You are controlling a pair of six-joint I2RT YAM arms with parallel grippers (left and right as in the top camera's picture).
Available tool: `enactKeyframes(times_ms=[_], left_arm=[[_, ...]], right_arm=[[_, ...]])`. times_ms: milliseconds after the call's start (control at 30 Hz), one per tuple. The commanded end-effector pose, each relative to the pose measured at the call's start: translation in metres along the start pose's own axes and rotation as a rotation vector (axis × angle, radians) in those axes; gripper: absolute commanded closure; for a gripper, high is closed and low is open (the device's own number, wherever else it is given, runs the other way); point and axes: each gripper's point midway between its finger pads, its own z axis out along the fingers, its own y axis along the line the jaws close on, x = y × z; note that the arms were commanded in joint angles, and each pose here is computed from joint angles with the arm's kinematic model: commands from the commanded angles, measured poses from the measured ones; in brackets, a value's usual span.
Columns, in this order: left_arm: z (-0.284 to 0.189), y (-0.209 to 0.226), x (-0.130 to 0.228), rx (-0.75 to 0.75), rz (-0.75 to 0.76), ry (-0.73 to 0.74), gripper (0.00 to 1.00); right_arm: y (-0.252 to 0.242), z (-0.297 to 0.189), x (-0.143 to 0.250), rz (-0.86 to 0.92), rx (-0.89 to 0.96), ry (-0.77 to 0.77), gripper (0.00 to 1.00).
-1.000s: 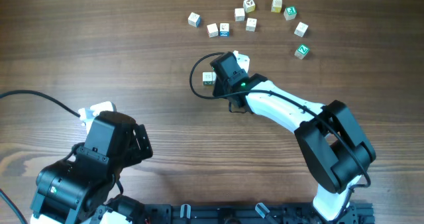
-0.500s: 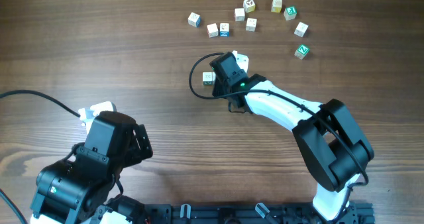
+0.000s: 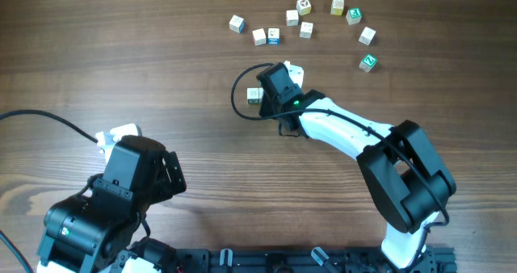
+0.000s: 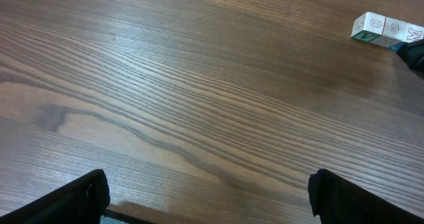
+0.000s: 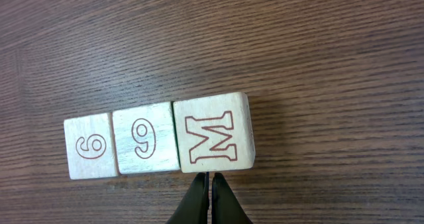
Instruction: Form a horizontal line
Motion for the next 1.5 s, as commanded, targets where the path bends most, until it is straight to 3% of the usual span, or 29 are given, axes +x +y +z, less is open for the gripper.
enactKeyframes(times_ms=[0,100,200,433,467,533,600,633,867,967,1100,1233,1333,1467], left_arm=[[0.001,0.004,-0.001,-0.018,-0.017,-0.009,0.00],[0.001,0.004,-0.001,-0.018,-0.017,-0.009,0.00],[0.001,0.004,-0.001,-0.018,-0.017,-0.009,0.00],[0.001,0.004,-0.001,-0.018,-0.017,-0.009,0.00],[0.001,0.004,-0.001,-0.019,-0.017,-0.009,0.00],[0.001,0.004,-0.001,-0.018,-0.017,-0.009,0.00],[0.001,0.004,-0.001,-0.019,-0.017,-0.009,0.00],[0.001,0.004,-0.001,-0.018,-0.017,-0.009,0.00],[0.001,0.004,-0.001,-0.019,-0.017,-0.009,0.00],[0.001,0.004,-0.001,-0.018,-0.017,-0.009,0.00],[0.001,0.004,-0.001,-0.018,-0.017,-0.009,0.00],[0.001,0.004,-0.001,-0.019,-0.017,-0.009,0.00],[0.001,0.004,-0.001,-0.019,-0.017,-0.009,0.00],[0.001,0.004,-0.001,-0.019,-0.017,-0.009,0.00]], right_arm=[[-0.008,0.006,0.006,-0.015,0.026,0.021,0.96],[-0.018,-0.004,0.019,-0.021,0.063,0.087,0.96],[-0.025,-0.043,0.009,-0.029,0.105,0.077,0.96],[-0.020,-0.188,-0.076,0.000,0.015,-0.319,0.95],[-0.023,-0.209,-0.083,-0.010,0.008,-0.371,0.91],[-0.028,-0.244,-0.093,-0.004,-0.021,-0.451,0.75],[-0.029,-0.277,-0.098,-0.027,-0.066,-0.516,0.50],[-0.031,-0.291,-0.099,-0.022,-0.087,-0.543,0.00],[-0.040,-0.327,-0.101,0.009,-0.127,-0.610,0.00],[-0.071,-0.331,-0.113,0.054,0.057,-0.701,0.00],[-0.084,-0.338,-0.119,0.078,0.137,-0.756,0.00],[-0.142,-0.350,-0.116,0.180,0.253,-0.813,0.00],[-0.185,-0.342,-0.108,0.291,0.192,-0.828,0.00],[-0.208,-0.351,-0.105,0.327,0.006,-1.025,0.00]])
